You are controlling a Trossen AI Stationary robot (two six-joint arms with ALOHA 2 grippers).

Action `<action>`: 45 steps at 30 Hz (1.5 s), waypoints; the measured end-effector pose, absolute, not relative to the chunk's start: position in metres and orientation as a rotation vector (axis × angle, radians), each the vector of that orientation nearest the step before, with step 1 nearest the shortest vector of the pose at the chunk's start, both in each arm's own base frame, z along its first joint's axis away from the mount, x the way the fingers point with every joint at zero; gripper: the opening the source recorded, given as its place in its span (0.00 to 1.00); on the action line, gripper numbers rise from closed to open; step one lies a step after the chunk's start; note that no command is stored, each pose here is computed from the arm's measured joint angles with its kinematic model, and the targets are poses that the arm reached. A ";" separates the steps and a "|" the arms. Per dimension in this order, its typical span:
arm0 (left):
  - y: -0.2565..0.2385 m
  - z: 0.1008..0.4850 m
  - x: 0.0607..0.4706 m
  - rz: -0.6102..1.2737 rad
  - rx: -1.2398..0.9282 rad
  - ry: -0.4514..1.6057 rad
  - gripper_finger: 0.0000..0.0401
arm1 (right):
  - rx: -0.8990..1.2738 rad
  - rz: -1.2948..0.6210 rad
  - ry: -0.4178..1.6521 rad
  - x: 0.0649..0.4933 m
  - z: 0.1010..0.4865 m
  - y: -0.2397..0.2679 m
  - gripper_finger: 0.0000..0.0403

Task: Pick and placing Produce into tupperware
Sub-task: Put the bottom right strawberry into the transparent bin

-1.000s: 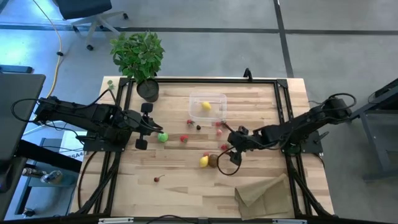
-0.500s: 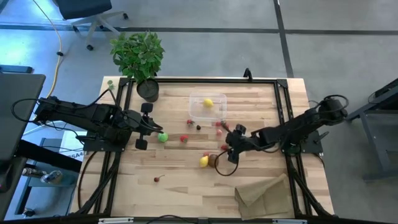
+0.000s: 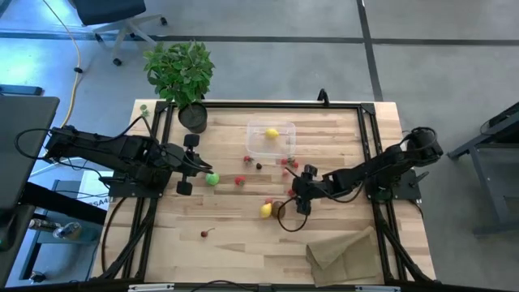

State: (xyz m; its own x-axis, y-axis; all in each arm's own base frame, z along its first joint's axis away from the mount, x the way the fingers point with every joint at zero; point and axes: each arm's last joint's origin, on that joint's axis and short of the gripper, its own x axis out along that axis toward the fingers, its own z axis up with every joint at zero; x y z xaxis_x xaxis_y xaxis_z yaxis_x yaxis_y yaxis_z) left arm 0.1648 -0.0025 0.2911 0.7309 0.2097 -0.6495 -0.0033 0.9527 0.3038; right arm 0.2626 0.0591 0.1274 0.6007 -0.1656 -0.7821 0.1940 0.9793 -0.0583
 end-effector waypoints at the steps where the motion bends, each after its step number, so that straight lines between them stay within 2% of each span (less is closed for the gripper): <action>1: -0.002 0.291 0.165 0.119 0.293 0.745 0.01 | 0.039 -0.208 0.899 0.260 0.124 0.058 0.68; 6: -0.002 0.291 0.165 0.119 0.293 0.745 0.01 | 0.102 -0.198 0.858 0.252 0.112 0.052 0.68; 17: -0.002 0.291 0.165 0.119 0.293 0.745 0.01 | 0.114 -0.182 0.835 0.255 0.114 0.046 0.68; 33: -0.002 0.291 0.165 0.119 0.293 0.745 0.01 | 0.132 -0.158 0.835 0.259 0.106 0.048 0.63; 45: -0.002 0.291 0.165 0.119 0.293 0.745 0.01 | 0.138 -0.154 0.838 0.259 0.106 0.048 0.52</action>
State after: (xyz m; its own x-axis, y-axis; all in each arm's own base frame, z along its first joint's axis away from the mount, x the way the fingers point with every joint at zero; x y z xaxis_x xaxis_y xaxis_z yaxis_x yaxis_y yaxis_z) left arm 0.1649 -0.0025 0.2911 0.7307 0.2097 -0.6497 -0.0033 0.9527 0.3038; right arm 0.2594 0.0482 0.1057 0.6587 -0.0816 -0.7479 0.1900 0.9799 0.0604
